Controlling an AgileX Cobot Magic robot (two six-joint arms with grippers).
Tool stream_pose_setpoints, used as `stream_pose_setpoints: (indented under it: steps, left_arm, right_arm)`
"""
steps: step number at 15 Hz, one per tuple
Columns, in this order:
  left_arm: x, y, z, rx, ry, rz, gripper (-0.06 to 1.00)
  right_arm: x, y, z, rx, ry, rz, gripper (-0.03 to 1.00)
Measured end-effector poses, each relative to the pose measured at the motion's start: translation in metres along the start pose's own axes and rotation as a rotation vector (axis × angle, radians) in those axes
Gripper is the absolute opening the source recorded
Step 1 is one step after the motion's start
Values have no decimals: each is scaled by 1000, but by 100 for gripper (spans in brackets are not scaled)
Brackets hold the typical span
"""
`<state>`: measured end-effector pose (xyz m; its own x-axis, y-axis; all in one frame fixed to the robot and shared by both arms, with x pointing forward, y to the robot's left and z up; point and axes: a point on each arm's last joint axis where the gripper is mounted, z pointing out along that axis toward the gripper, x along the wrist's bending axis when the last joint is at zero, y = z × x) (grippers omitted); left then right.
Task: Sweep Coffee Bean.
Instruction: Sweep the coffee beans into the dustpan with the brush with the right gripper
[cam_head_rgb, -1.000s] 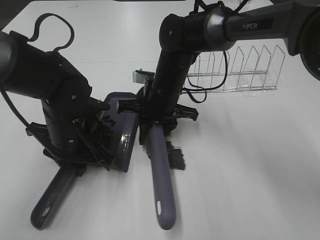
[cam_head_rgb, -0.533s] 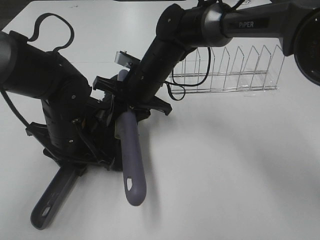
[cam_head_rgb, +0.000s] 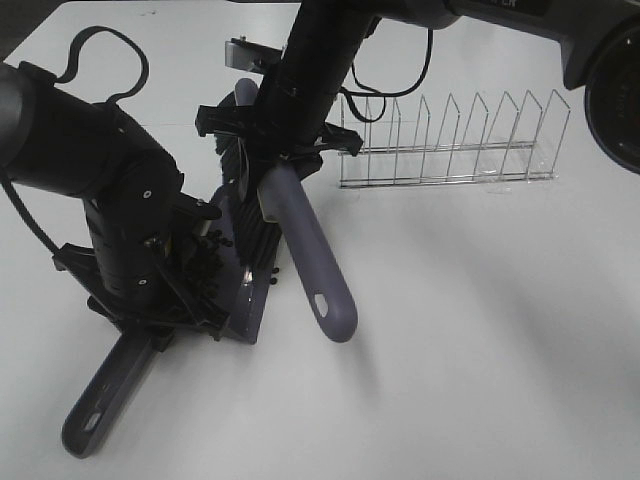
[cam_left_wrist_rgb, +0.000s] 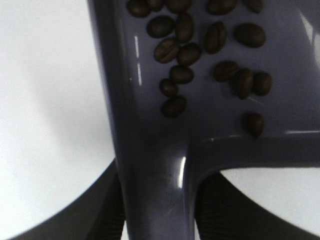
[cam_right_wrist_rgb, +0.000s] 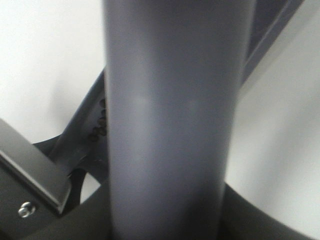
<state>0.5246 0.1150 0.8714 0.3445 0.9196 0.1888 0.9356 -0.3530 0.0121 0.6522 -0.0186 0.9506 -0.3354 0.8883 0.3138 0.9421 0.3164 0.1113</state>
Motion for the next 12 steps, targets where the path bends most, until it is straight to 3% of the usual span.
stream_pose_setpoints:
  steps: [3, 8, 12]
  left_arm:
    - [0, 0, 0, 1, 0, 0, 35]
    - [0, 0, 0, 1, 1, 4, 35]
    - [0, 0, 0, 2, 2, -15, 35]
  right_arm:
    - [-8, 6, -8, -46, -124, -31, 29]
    - [-14, 7, -18, -74, -212, -62, 29]
    - [-33, 4, -13, -56, -394, -99, 29]
